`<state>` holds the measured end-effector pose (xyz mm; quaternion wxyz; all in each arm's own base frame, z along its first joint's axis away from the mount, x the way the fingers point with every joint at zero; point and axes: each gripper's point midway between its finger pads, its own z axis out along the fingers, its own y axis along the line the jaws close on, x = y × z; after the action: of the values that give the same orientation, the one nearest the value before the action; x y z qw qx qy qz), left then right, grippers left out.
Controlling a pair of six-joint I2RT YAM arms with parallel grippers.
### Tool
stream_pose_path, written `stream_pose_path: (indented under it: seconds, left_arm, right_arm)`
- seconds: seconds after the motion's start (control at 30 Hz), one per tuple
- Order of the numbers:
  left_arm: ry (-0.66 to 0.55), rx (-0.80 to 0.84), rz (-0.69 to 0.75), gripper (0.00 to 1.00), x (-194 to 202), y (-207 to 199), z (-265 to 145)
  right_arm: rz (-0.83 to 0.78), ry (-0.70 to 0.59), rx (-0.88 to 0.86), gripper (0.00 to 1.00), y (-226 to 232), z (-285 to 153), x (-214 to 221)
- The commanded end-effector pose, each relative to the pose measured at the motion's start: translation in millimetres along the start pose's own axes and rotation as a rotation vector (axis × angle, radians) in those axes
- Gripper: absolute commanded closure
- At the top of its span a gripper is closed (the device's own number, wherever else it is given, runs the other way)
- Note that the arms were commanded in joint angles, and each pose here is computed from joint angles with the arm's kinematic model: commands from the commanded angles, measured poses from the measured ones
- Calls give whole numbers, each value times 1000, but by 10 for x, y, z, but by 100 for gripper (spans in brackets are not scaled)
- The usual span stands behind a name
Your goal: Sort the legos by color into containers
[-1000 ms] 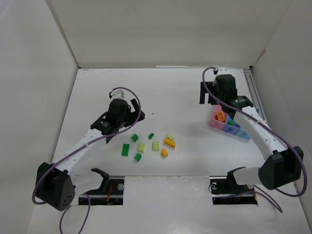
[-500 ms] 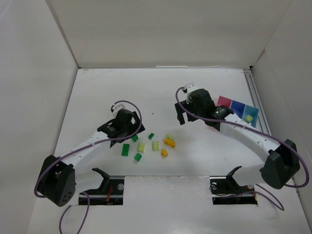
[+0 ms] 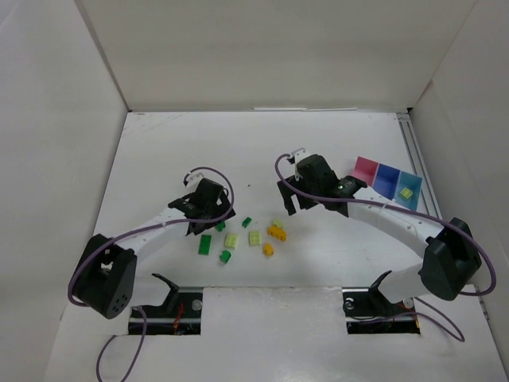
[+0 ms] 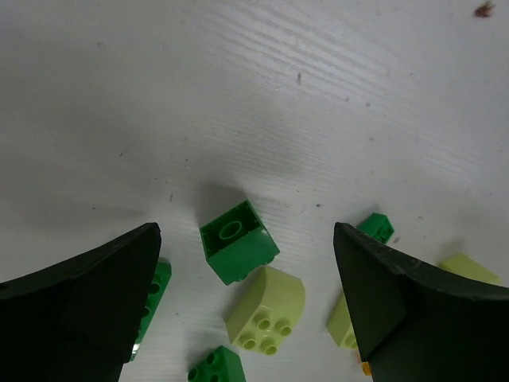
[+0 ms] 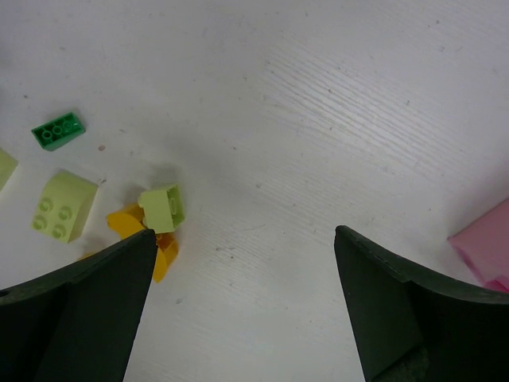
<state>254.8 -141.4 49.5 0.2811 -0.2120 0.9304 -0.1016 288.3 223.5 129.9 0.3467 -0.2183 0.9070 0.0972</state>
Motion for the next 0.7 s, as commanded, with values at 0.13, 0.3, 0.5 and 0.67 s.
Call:
stream_pose_path:
  seconds: [0.13, 0.3, 0.5, 0.67]
  left_arm:
    - [4, -17, 41, 23, -20, -44, 55]
    - [26, 3, 68, 38, 75, -87, 73]
    - [61, -44, 82, 54, 171, 10, 163]
    - [51, -24, 85, 69, 143, -60, 128]
  right_arm:
    - [73, -37, 139, 3, -225, -171, -81]
    - [134, -29, 172, 3, -380, -162, -27]
    - [214, -32, 176, 3, -643, -245, 11]
    - [236, -72, 163, 3, -747, -388, -29]
